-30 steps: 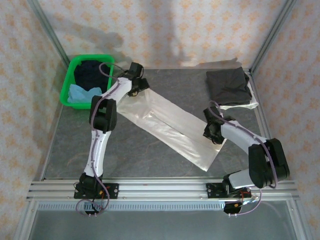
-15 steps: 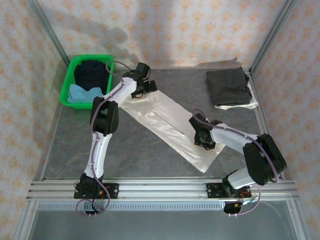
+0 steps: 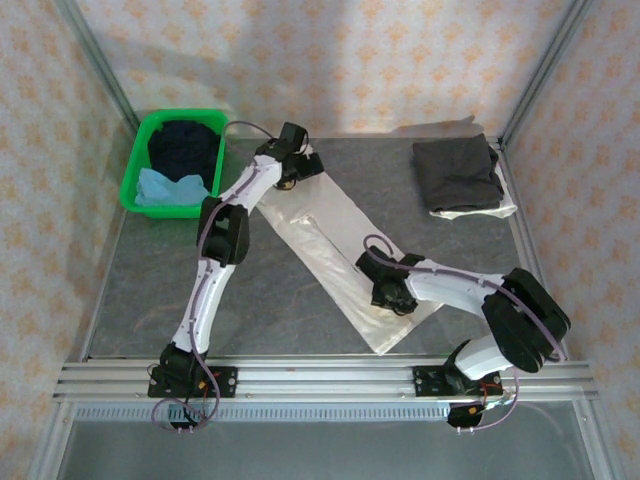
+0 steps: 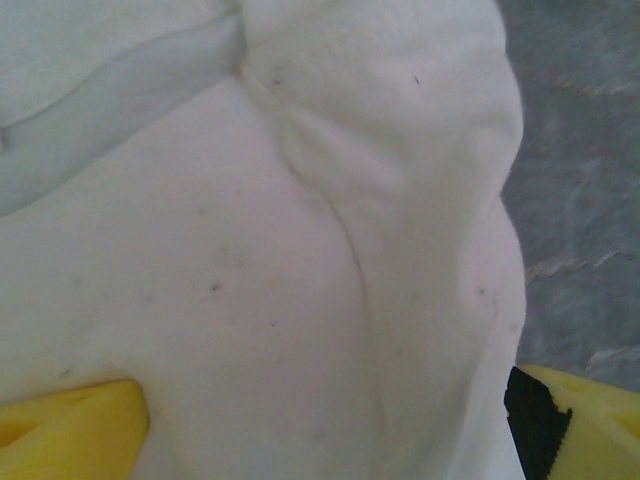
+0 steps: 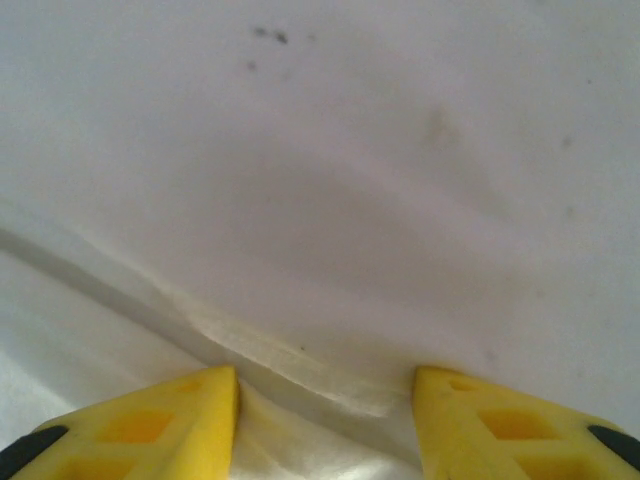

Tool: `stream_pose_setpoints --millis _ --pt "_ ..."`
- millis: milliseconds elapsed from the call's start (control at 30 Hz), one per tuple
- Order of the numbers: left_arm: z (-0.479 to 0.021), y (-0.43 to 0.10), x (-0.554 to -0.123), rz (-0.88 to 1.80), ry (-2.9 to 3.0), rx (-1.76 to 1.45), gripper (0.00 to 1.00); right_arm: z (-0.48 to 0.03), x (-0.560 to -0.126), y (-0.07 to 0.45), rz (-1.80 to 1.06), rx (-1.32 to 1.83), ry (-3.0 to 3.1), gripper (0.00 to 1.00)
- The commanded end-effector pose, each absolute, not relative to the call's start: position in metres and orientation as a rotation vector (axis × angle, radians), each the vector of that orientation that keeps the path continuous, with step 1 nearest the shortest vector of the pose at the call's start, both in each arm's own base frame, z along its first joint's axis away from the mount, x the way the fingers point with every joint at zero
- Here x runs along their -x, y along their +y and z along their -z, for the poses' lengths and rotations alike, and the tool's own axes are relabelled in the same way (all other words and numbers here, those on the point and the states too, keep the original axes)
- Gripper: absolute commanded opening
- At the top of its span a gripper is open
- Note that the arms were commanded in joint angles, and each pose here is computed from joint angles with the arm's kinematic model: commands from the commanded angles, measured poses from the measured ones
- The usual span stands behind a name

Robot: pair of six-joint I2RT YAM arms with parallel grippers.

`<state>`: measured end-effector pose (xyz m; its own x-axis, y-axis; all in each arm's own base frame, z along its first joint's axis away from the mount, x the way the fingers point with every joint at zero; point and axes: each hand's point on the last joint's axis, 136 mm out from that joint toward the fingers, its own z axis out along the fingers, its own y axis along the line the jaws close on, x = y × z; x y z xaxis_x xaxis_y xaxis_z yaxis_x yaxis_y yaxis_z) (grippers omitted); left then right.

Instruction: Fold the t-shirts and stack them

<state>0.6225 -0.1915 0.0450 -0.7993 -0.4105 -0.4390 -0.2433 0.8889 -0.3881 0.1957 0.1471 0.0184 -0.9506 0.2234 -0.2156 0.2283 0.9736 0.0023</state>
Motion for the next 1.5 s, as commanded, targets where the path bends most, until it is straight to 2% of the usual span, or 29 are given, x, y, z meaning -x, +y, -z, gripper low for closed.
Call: stream_pose_setpoints --millis 0,133,300,500,633,733,867,1000,1133,1300,1467 --pt "-0.007 -0.213 -0.62 0.529 2.609 0.422 0.95 -0.023 -0.193 0.173 -0.02 -0.339 2.93 0.5" --pt "-0.039 -0.233 -0.638 0.686 2.512 0.365 0.97 -0.04 -0.199 0.209 -0.086 -0.233 2.927 0.5" --pt "-0.1 -0.237 -0.631 0.684 2.462 0.27 1.0 -0.063 -0.221 0.19 0.056 -0.193 2.792 0.54" --pt "-0.148 -0.212 -0.603 0.52 2.465 0.207 1.0 -0.037 -0.22 0.193 0.065 -0.114 2.846 0.52" --pt "-0.159 -0.192 -0.582 0.417 2.48 0.229 1.0 -0.017 -0.21 0.194 0.071 -0.079 2.89 0.51" --pt "-0.153 -0.179 -0.559 0.364 2.503 0.257 1.0 -0.007 -0.203 0.195 0.071 -0.069 2.915 0.51" --pt "-0.118 -0.164 -0.525 0.342 2.526 0.336 1.0 0.002 -0.196 0.207 0.013 -0.077 2.951 0.51" --pt "-0.092 -0.152 -0.509 0.273 2.581 0.353 1.0 0.003 -0.19 0.225 -0.052 -0.13 2.979 0.51" --pt "-0.066 -0.144 -0.51 0.222 2.631 0.38 0.99 -0.001 -0.187 0.245 -0.168 -0.222 2.984 0.51" --pt "-0.032 -0.149 -0.525 0.22 2.693 0.384 0.98 -0.02 -0.188 0.269 -0.131 -0.13 2.932 0.52" --pt "-0.016 -0.17 -0.546 0.302 2.759 0.266 0.97 -0.038 -0.188 0.305 -0.285 -0.043 2.922 0.53"
